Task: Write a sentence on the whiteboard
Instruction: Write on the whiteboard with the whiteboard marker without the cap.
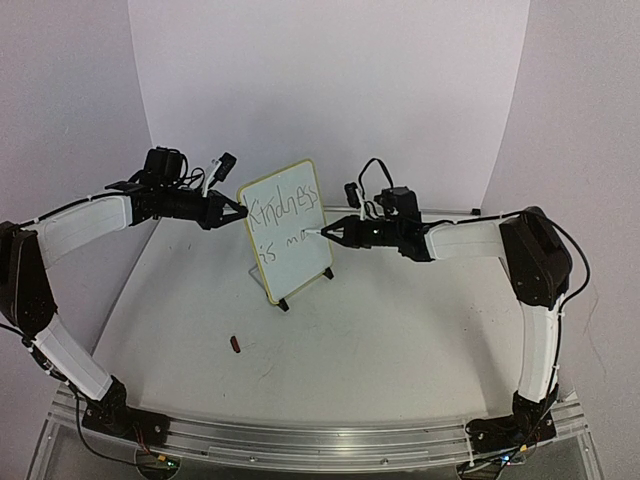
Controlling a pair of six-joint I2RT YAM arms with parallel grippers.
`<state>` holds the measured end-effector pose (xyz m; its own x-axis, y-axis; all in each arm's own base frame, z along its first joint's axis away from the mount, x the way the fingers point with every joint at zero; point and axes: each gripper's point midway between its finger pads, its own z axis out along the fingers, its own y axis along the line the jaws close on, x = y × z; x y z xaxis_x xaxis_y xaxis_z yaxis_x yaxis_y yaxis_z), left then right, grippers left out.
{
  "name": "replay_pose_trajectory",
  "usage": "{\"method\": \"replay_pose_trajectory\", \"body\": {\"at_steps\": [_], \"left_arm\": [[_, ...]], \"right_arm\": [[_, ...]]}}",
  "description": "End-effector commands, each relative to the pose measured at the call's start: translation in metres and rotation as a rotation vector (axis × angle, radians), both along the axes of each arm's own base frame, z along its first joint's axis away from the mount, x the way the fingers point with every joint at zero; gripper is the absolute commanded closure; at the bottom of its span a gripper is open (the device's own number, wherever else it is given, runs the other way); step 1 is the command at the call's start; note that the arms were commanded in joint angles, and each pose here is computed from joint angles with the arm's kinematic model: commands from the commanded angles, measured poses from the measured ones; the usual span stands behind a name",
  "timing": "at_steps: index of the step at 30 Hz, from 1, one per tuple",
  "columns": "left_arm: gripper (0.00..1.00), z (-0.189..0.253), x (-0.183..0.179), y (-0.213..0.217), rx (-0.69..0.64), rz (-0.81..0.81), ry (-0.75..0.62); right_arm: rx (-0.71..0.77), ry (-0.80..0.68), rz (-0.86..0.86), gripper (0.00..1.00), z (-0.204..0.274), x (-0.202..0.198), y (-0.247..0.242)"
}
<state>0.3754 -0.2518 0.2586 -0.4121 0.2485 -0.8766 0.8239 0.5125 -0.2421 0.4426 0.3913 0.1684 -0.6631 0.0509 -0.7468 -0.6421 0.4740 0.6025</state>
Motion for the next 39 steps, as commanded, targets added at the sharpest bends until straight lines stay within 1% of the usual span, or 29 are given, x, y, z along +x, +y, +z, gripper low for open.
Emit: {"method": "replay_pose_trajectory", "body": {"at_steps": [1, 16, 24, 27, 33, 39], "left_arm": [[1.0, -0.022, 0.0, -0.001, 0.05, -0.007, 0.054], [1.0, -0.02, 0.0, -0.001, 0.049, -0.007, 0.05], [1.0, -0.018, -0.001, -0.001, 0.048, -0.007, 0.047], [1.0, -0.019, -0.001, 0.0, 0.05, -0.006, 0.047], [1.0, -0.023, 0.0, -0.001, 0.054, -0.006, 0.057], [1.0, -0.021, -0.001, 0.0, 0.053, -0.004, 0.051]], "right_arm": [[0.011, -0.033, -0.038, 1.0, 0.004, 0.007, -0.003], [-0.012, -0.002, -0.049, 1.0, -0.012, 0.004, -0.007], [-0.013, -0.014, -0.066, 1.0, -0.009, 0.007, -0.009], [-0.011, -0.022, -0.076, 1.0, -0.004, 0.008, -0.01], [0.019, -0.055, -0.069, 1.0, 0.02, 0.006, -0.009], [0.026, -0.089, -0.072, 1.0, 0.041, -0.005, -0.018]]}}
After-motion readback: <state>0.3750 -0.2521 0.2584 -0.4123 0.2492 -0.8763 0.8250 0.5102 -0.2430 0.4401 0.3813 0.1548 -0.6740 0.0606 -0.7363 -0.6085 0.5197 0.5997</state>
